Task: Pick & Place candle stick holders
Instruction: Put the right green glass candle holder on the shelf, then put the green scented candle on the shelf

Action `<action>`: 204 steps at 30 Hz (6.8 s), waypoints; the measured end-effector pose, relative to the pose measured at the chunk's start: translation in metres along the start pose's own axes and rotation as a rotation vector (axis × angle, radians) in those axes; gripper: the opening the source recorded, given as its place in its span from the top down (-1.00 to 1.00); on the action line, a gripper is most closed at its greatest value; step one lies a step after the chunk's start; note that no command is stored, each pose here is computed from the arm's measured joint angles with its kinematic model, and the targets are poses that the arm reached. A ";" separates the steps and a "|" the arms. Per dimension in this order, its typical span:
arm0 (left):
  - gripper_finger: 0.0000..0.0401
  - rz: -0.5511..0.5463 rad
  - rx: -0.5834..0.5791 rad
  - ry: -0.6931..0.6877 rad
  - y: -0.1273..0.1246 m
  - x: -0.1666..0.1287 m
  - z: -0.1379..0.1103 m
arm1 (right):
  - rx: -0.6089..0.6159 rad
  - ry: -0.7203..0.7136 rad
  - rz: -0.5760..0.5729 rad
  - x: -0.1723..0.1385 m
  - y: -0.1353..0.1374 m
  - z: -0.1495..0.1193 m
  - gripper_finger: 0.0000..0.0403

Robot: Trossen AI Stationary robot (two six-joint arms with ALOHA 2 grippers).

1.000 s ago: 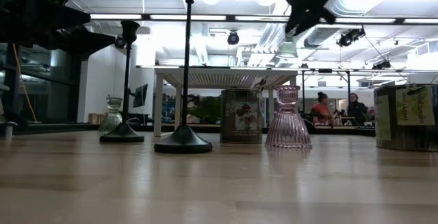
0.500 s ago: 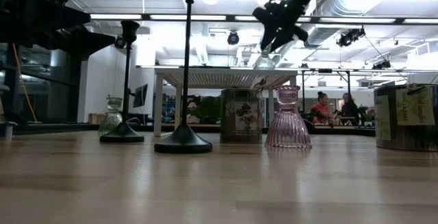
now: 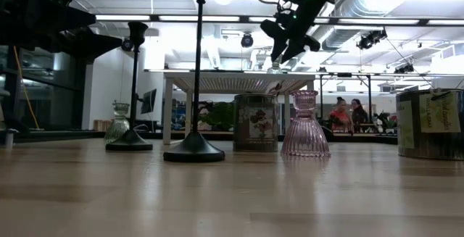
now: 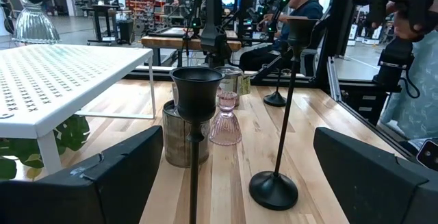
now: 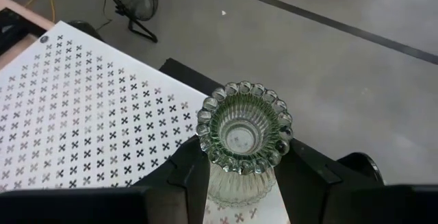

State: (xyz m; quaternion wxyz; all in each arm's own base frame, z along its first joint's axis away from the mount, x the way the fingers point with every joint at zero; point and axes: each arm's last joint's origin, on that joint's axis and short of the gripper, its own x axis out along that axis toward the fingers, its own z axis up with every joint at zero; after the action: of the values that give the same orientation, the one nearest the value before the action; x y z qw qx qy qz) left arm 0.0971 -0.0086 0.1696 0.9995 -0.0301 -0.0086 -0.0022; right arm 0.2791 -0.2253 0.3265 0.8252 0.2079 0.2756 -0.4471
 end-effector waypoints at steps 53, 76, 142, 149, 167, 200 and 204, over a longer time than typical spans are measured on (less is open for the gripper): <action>-0.86 0.000 0.000 0.000 0.000 0.000 0.000 | -0.071 0.015 -0.044 0.012 -0.001 -0.004 0.33; -0.86 0.000 0.000 0.000 0.000 0.000 0.000 | -0.057 0.012 -0.024 0.012 0.000 -0.004 0.23; -0.86 0.000 0.000 0.000 0.000 0.000 0.000 | -0.074 -0.021 0.080 -0.123 -0.017 -0.008 -0.48; -0.86 0.000 0.000 0.000 0.000 0.000 0.000 | -0.140 0.061 0.119 -0.144 -0.008 -0.026 -0.48; -0.86 0.000 0.000 0.000 0.000 0.000 0.000 | -0.204 0.465 0.081 -0.174 0.018 -0.085 -0.48; -0.86 0.000 0.000 0.000 0.000 0.000 0.000 | 0.089 0.833 -0.174 -0.148 0.005 -0.249 -0.47; -0.86 0.000 0.000 0.000 0.000 0.000 0.000 | 0.097 0.839 -0.182 -0.144 0.003 -0.254 -0.42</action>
State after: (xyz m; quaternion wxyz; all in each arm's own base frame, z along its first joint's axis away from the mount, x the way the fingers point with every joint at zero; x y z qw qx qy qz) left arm 0.0971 -0.0087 0.1696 0.9995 -0.0300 -0.0085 -0.0023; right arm 0.1491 0.0158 0.2253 0.5881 0.3851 0.5831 -0.4072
